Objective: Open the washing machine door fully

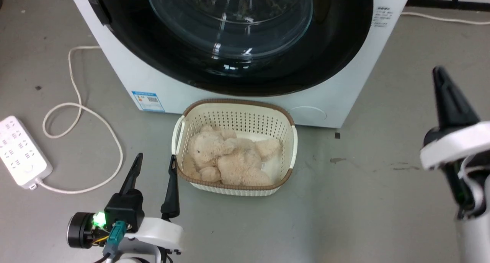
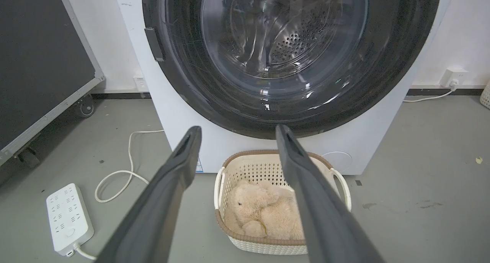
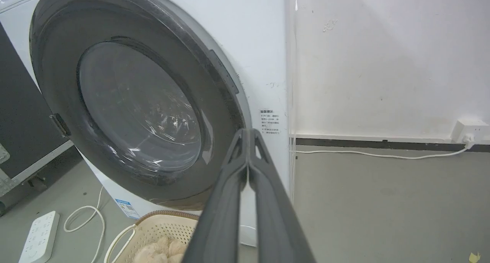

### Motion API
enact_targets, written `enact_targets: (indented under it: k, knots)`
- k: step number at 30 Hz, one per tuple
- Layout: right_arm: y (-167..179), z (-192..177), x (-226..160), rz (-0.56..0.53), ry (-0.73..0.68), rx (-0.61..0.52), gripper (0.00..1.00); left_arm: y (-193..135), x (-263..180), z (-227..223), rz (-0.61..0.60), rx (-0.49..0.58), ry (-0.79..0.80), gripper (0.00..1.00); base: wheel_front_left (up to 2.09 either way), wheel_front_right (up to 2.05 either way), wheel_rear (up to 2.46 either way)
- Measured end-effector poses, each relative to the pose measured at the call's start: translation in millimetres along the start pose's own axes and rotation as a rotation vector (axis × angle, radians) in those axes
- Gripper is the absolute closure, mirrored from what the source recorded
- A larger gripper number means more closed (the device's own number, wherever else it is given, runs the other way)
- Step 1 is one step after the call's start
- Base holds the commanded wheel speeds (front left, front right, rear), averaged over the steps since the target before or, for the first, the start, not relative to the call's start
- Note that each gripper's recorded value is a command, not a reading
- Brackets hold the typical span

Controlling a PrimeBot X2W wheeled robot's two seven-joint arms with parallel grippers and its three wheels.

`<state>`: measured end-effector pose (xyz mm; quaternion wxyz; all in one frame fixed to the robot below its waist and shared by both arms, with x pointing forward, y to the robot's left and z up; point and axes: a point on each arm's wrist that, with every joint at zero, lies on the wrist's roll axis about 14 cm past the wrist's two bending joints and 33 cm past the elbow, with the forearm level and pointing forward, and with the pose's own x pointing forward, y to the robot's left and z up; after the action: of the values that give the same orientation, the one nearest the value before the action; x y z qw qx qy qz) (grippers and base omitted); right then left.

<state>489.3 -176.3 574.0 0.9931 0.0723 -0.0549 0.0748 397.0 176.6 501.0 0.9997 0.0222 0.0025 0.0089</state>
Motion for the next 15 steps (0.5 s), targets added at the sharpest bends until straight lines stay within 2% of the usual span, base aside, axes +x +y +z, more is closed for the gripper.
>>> enact_targets:
  k: [8,15]
  knots:
    - [-18,-2,37,-0.047,0.025,0.163,1.0,2,7,-5,0.007,0.003,0.002,0.0,0.0,0.0,0.0]
    - [-21,-16,69,-0.056,0.114,0.37,1.0,6,12,-10,0.022,0.008,0.003,0.0,0.0,0.0,0.0]
